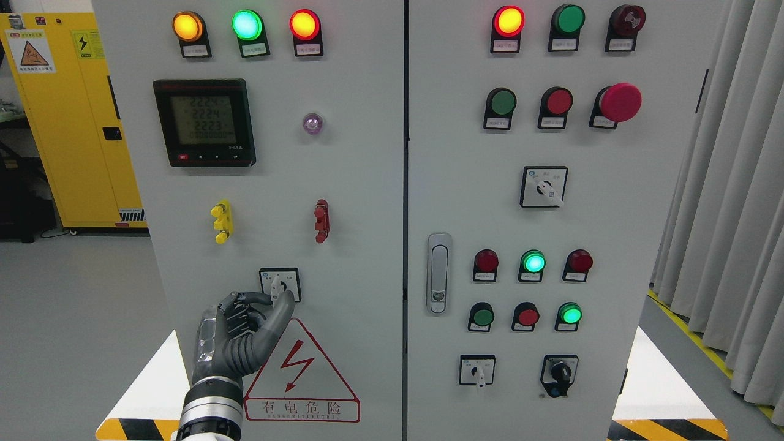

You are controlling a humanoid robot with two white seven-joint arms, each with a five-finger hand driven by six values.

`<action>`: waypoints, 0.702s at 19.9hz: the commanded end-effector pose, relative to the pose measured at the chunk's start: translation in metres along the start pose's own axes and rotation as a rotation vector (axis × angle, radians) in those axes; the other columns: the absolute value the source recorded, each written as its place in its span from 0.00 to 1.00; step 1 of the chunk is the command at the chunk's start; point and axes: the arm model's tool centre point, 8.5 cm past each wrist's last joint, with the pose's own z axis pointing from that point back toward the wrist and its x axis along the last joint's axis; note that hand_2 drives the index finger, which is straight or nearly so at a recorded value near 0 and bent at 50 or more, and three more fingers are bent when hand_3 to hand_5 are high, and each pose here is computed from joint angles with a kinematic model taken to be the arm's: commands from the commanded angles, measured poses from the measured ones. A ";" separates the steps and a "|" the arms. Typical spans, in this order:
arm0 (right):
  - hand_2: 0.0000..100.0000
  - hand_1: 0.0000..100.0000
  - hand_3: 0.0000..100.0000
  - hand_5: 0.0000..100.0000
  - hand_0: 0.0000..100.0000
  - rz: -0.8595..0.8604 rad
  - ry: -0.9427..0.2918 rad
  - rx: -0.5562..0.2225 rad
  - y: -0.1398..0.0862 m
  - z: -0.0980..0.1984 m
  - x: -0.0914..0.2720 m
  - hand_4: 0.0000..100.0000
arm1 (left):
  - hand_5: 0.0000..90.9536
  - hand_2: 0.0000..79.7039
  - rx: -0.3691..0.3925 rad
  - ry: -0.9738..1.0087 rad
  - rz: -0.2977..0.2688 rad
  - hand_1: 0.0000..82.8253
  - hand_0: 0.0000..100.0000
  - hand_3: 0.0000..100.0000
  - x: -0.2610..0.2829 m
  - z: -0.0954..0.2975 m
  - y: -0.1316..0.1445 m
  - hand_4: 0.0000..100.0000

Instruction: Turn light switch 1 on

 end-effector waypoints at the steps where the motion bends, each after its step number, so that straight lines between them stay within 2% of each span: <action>1: 0.04 0.50 0.00 0.00 0.00 0.000 0.000 -0.001 0.000 0.000 0.000 0.00 | 0.97 0.72 -0.016 0.013 0.025 0.81 0.16 0.91 0.000 0.000 -0.006 0.90; 14: 0.04 0.50 0.00 0.00 0.00 0.000 0.000 0.001 0.000 0.000 0.000 0.00 | 0.97 0.73 -0.014 0.025 0.030 0.75 0.20 0.91 -0.003 -0.001 -0.008 0.91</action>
